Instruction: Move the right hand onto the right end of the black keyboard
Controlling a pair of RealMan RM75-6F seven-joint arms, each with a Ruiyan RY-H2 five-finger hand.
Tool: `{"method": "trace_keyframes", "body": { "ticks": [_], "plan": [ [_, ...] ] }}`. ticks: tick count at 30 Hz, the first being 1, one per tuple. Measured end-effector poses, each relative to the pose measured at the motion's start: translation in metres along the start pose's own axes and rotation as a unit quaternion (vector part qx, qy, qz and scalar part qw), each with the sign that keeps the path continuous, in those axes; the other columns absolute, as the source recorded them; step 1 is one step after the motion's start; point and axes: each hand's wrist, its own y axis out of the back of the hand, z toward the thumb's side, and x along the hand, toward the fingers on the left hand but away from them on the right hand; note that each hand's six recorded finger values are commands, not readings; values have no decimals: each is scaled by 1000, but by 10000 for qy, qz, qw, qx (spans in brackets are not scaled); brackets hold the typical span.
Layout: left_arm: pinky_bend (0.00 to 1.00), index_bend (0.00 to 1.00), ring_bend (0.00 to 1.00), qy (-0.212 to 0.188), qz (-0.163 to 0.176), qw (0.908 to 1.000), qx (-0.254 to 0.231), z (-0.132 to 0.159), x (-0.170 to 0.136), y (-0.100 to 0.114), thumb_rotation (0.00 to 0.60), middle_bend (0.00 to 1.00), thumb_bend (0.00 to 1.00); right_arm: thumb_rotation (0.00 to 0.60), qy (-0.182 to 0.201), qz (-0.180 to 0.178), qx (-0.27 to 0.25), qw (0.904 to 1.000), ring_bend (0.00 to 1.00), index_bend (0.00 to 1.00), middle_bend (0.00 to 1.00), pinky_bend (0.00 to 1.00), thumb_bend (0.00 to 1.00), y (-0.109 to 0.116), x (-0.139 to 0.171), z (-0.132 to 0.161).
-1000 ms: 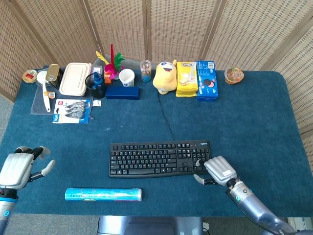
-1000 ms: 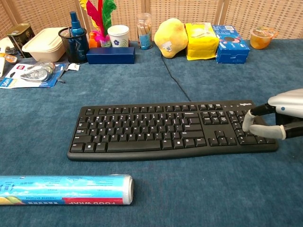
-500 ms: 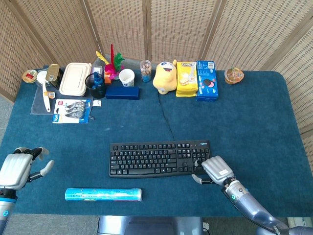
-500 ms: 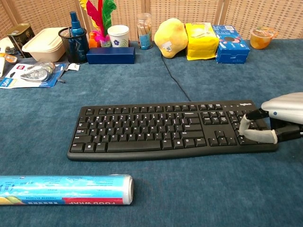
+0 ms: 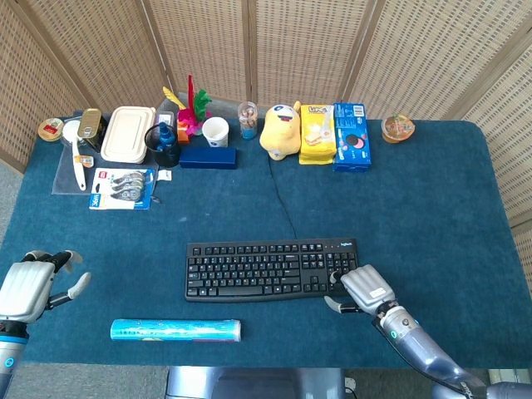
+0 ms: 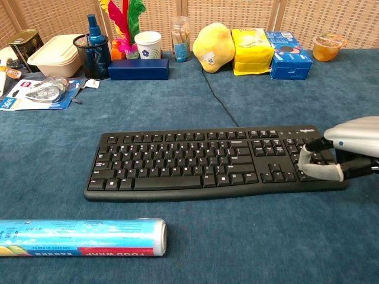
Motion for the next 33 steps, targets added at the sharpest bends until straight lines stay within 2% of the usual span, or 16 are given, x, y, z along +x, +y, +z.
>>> {"method": "trace_keyframes", "body": {
  "ticks": [6,9,11,15,19,22,27,33],
  "plan": [
    [302,370,496,-34,17,10000,-34,3,1,0,0,513,215,0,-46,-270,-53,9996,1000,255,988,1000,443,19,12,-2],
    [302,371,496,-39,-14,10000,-45,4,-1,-3,0,513,214,0,-123,-463,-199,9987,979,206,882,964,440,26,18,-7],
    [302,371,496,-18,-31,10000,-62,3,-3,-4,0,513,215,0,-190,-592,-330,9975,899,171,772,892,436,29,21,-12],
    [302,371,496,40,-35,10000,-79,0,-8,-5,0,513,215,0,-377,-997,-758,9914,626,141,511,641,429,36,30,-24],
    [302,371,496,114,-16,9999,-82,-4,-14,-4,0,513,215,0,-588,-1501,-1144,9803,481,140,394,511,427,42,41,-40],
    [302,371,495,151,-14,9998,-89,-6,-17,-4,0,513,215,0,-717,-1857,-1332,9709,419,140,356,452,425,45,50,-52],
    [302,371,495,204,-30,9997,-118,-9,-21,-6,0,513,216,0,-912,-2334,-1420,9576,398,140,350,422,425,46,66,-68],
    [302,371,496,229,-11,9996,-156,-11,-25,-6,0,513,215,0,-1116,-2606,-1457,9478,392,140,350,418,424,40,85,-81]
  ]
}}
